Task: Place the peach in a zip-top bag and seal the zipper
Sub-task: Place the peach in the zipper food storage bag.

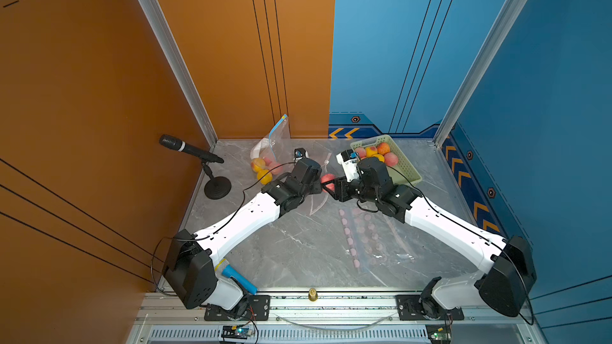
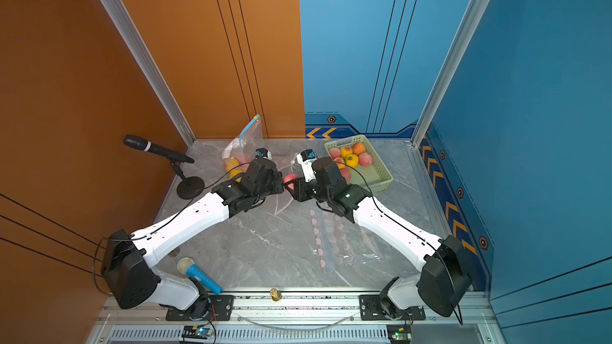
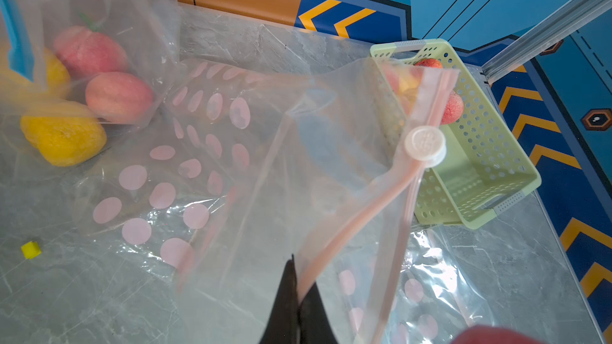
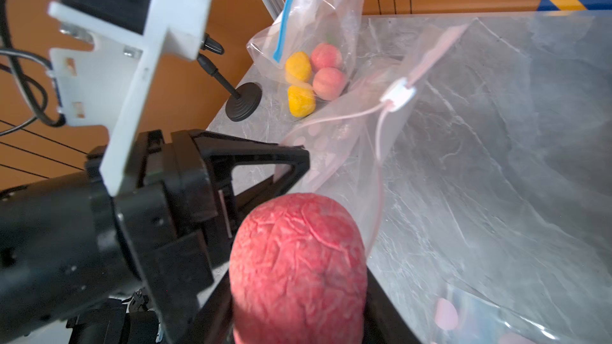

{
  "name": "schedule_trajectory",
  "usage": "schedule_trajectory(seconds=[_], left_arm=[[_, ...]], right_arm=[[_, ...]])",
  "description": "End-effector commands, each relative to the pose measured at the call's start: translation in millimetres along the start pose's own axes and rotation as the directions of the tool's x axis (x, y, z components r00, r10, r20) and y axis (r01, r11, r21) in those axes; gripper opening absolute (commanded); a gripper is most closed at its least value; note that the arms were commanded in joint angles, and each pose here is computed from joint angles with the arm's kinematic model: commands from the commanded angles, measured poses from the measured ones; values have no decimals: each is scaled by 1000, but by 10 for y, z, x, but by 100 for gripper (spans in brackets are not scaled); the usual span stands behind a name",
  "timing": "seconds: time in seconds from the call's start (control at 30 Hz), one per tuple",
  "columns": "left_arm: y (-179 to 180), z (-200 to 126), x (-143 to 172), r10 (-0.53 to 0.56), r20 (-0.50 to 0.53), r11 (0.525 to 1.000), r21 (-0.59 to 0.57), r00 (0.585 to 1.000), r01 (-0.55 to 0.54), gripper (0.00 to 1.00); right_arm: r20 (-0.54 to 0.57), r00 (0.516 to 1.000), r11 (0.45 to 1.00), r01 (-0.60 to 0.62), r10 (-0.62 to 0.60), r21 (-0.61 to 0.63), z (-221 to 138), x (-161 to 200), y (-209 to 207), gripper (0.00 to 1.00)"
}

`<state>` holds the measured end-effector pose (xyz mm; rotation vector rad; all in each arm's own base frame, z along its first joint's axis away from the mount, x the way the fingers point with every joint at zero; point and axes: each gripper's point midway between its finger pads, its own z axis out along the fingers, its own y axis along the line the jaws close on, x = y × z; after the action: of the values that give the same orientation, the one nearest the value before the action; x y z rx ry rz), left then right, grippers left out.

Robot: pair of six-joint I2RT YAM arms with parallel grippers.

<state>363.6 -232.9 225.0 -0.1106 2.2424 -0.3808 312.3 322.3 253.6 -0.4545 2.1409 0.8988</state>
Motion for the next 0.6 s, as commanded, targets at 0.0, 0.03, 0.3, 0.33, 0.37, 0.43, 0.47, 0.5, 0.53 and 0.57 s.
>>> schedule_trajectory(seconds=[0.0, 0.03, 0.3, 0.33, 0.37, 0.43, 0.47, 0.5, 0.53, 0.57], left_arm=[[-90, -149, -137, -35, 26, 998, 59, 999, 34, 0], [-98, -169, -152, -38, 29, 997, 66, 999, 36, 0], [-152, -374, -240, -57, 55, 992, 115, 997, 50, 0], [-159, -389, -238, -60, 53, 991, 123, 997, 53, 0], [-177, -401, -229, -60, 49, 990, 131, 997, 53, 0], [-206, -422, -219, -64, 40, 987, 148, 997, 57, 0], [-225, -432, -207, -67, 33, 986, 157, 997, 61, 0], [-242, -436, -194, -72, 24, 984, 168, 997, 67, 0], [-265, -448, -183, -76, 17, 981, 179, 997, 71, 0], [-296, -460, -174, -80, 10, 979, 191, 997, 76, 0]], right_arm=[[16, 1000, 1000, -6, 6, -15, 185, -28, 69, 46], [14, 1000, 1000, -6, 6, -13, 218, -13, 68, 45], [1, 999, 999, -39, 38, 35, 404, 129, -120, 45], [4, 999, 998, -45, 45, 40, 405, 127, -143, 44], [8, 999, 998, -51, 50, 46, 406, 120, -162, 44], [23, 998, 996, -59, 57, 69, 387, 83, -200, 44], [31, 998, 994, -61, 59, 88, 371, 61, -230, 45], [36, 998, 992, -62, 58, 108, 354, 38, -257, 45], [37, 998, 990, -63, 58, 126, 343, 26, -280, 46], [32, 998, 988, -58, 54, 143, 338, 18, -303, 47]])
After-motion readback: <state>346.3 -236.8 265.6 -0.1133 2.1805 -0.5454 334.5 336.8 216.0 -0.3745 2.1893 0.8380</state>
